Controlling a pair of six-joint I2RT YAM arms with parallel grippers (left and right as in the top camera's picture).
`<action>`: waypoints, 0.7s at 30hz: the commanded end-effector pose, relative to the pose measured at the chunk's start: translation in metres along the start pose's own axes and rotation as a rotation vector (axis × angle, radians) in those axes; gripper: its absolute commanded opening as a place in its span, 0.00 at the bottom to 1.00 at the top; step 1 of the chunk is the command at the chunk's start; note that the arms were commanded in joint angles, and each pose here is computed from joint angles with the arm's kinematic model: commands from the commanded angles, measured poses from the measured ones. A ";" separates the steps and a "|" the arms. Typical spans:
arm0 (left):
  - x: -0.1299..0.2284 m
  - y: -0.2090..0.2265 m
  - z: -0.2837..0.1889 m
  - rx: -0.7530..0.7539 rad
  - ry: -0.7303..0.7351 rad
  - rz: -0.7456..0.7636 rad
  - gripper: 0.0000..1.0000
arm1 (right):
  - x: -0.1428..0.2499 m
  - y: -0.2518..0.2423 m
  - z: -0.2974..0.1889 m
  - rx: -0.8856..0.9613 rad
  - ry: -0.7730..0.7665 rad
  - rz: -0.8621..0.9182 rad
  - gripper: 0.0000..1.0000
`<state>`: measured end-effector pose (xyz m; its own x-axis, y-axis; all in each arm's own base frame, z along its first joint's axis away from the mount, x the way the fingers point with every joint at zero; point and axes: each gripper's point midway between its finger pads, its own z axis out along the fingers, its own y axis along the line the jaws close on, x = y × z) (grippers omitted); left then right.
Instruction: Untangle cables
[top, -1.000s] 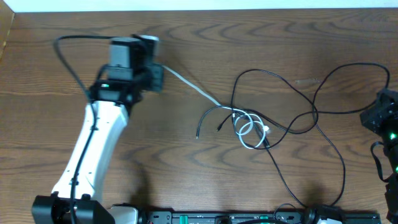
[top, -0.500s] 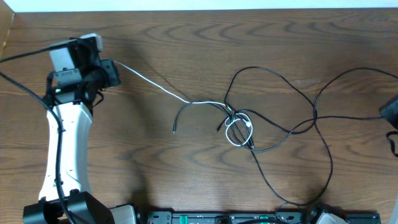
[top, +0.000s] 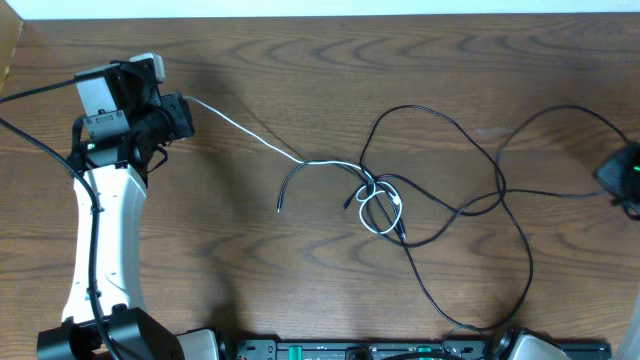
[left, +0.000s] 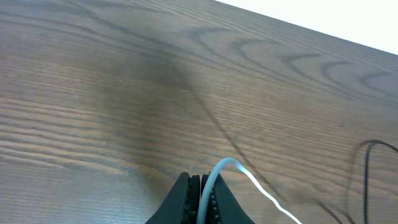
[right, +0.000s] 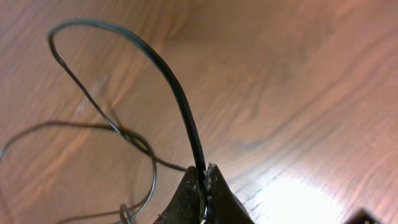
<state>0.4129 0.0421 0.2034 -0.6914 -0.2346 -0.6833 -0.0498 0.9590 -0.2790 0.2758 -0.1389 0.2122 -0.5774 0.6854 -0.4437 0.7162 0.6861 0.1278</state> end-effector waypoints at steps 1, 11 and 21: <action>-0.003 -0.009 -0.006 0.040 -0.013 -0.003 0.08 | 0.008 0.034 -0.002 -0.070 0.015 -0.113 0.01; 0.003 -0.043 -0.002 0.140 0.009 0.038 0.08 | 0.027 0.118 0.033 -0.116 0.007 -0.261 0.01; 0.005 -0.065 0.001 0.178 0.010 0.084 0.08 | 0.050 0.143 0.036 -0.175 0.060 -0.399 0.99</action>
<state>0.4152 -0.0125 0.2095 -0.7063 -0.1622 -0.6891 0.1076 0.9375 -0.3310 0.3617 -0.0310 0.1514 -0.8228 0.4233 -0.3793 0.4215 0.9021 0.0925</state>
